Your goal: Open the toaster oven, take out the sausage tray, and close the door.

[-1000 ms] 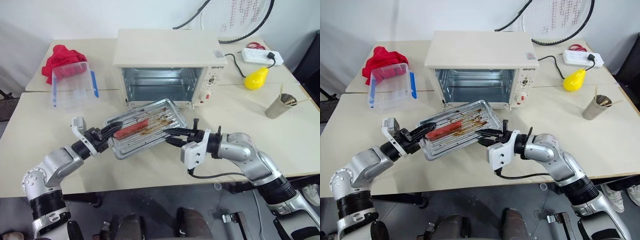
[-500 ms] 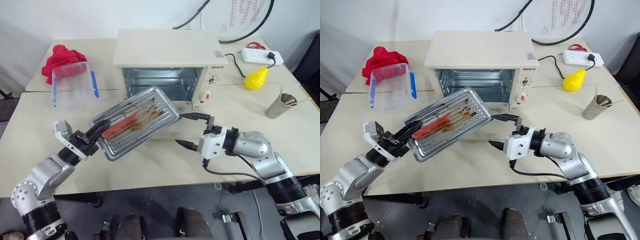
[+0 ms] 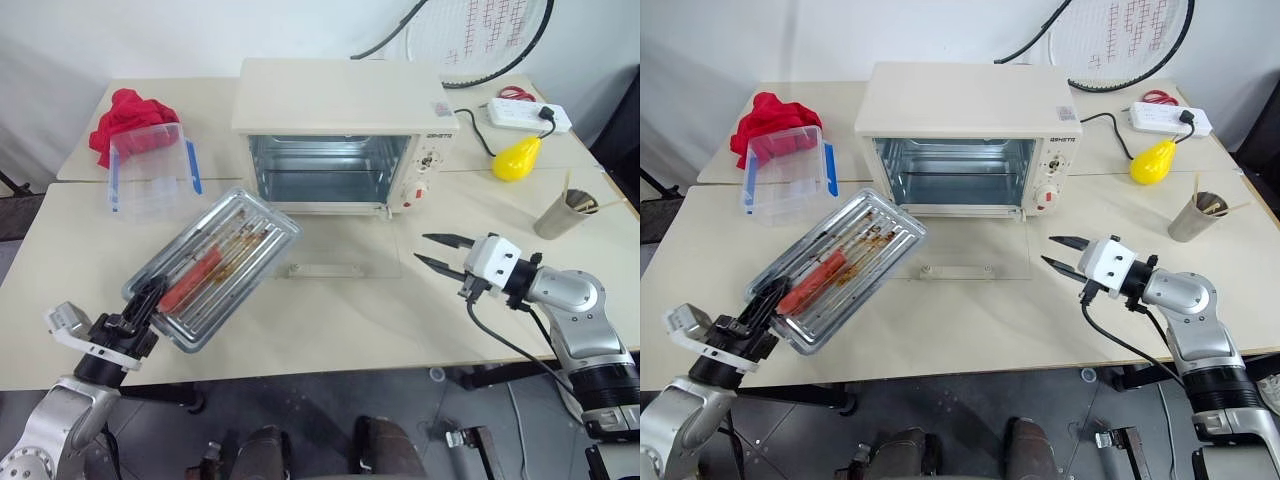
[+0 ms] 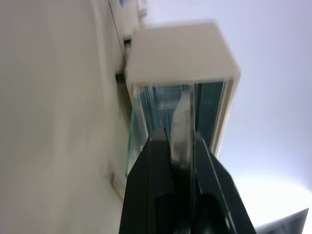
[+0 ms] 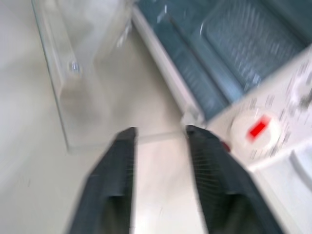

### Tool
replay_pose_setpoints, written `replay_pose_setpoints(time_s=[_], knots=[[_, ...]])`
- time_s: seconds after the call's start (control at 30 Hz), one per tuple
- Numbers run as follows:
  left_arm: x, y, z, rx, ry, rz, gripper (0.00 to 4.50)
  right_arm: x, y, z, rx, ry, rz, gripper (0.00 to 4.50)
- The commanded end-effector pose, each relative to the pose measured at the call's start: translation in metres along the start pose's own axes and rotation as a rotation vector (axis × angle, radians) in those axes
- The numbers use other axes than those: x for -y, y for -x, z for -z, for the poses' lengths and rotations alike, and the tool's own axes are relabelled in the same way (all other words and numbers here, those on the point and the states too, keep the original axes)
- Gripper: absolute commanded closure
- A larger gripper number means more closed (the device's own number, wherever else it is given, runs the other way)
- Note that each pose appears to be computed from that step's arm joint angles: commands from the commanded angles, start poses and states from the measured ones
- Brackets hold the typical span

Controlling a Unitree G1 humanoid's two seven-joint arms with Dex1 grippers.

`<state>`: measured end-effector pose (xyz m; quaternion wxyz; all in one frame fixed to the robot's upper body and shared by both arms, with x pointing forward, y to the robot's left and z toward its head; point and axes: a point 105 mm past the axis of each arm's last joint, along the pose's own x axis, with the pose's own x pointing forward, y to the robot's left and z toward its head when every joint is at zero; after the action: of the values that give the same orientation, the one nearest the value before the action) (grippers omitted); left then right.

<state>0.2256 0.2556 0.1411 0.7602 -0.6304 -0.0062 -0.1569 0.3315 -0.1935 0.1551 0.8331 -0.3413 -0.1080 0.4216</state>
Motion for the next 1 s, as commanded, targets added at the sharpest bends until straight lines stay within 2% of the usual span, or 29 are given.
replay_pose_setpoints(time_s=[0.03,0.13,0.27,0.53,0.7,1.0], knots=[[0.014,0.022,-0.007,0.118,-0.02,0.052,4.5,0.0,0.006,0.009,-0.011,-0.087,-0.054,4.35],[0.014,0.039,-0.017,0.263,-0.007,0.05,4.5,-0.014,0.008,0.038,-0.132,-0.246,-0.136,4.43],[0.008,0.048,-0.024,0.383,0.032,0.019,4.5,-0.022,0.001,0.046,-0.143,-0.266,-0.186,4.43],[0.009,0.04,-0.028,0.436,0.069,0.01,4.5,-0.021,-0.016,0.043,-0.081,-0.319,-0.196,4.43],[0.012,0.029,-0.03,0.424,0.075,0.018,4.5,-0.008,-0.024,0.014,0.091,-0.374,-0.159,4.43],[0.012,0.025,-0.033,0.412,0.074,0.023,4.5,0.025,-0.024,-0.02,0.209,-0.407,-0.023,4.43]])
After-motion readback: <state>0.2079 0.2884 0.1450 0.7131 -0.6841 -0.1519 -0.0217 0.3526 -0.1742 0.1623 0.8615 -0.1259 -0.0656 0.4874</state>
